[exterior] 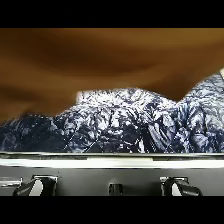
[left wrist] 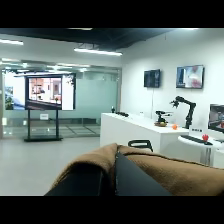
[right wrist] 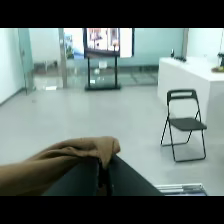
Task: Fold the clothes and pants, and hang the long-sleeved shirts on hangers.
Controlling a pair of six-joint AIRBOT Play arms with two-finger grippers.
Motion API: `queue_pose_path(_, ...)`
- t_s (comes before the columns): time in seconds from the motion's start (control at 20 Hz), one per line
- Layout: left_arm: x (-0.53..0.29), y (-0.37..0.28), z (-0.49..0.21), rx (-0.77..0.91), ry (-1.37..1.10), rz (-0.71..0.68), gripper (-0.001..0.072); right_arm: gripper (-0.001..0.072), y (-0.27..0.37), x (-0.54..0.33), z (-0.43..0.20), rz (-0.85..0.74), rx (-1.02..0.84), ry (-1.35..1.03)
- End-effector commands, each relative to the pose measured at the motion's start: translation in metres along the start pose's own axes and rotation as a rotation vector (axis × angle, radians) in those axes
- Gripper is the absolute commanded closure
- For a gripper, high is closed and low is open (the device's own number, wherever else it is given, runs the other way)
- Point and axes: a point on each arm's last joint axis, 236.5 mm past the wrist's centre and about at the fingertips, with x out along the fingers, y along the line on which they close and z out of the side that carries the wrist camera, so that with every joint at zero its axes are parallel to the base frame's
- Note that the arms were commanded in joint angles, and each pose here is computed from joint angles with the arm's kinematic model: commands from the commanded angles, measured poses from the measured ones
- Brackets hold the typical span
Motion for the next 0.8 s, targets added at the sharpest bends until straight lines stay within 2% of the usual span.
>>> queue_pose_path(0.0,0.001,0.007,-0.007,-0.025,0.036,0.03,0.0685,0.0674,-0.006,0.001,-0.005,-0.023,0.024,0.022)
queue_pose_path(0.05,0.006,0.021,-0.034,-0.055,0.138,0.052,0.0685,0.0674,-0.008,0.013,-0.027,-0.024,0.041,0.107)
queue_pose_path(0.15,0.014,0.056,-0.117,-0.179,0.422,0.091,0.0685,0.0675,-0.011,0.042,-0.115,-0.022,0.124,0.435)
queue_pose_path(0.3,0.013,0.108,-0.259,-0.401,0.794,0.104,0.0685,0.0675,-0.026,0.062,-0.301,-0.043,0.191,1.1)
queue_pose_path(0.35,0.008,0.122,-0.315,-0.471,0.906,0.116,0.0684,0.0675,-0.028,0.07,-0.353,-0.039,0.225,1.237)
queue_pose_path(0.45,-0.01,0.139,-0.424,-0.598,1.103,0.161,0.0684,0.0675,-0.025,0.091,-0.451,-0.023,0.321,1.399)
queue_pose_path(0.55,-0.02,0.151,-0.511,-0.68,1.195,0.21,0.0684,0.0675,-0.021,0.105,-0.53,-0.04,0.444,1.496)
queue_pose_path(0.65,-0.016,0.166,-0.569,-0.733,1.226,0.268,0.0683,0.0675,-0.004,0.116,-0.581,-0.026,0.594,1.556)
queue_pose_path(0.75,-0.008,0.169,-0.607,-0.823,1.22,0.295,0.0683,0.0674,0.019,0.132,-0.605,0.019,0.756,1.549)
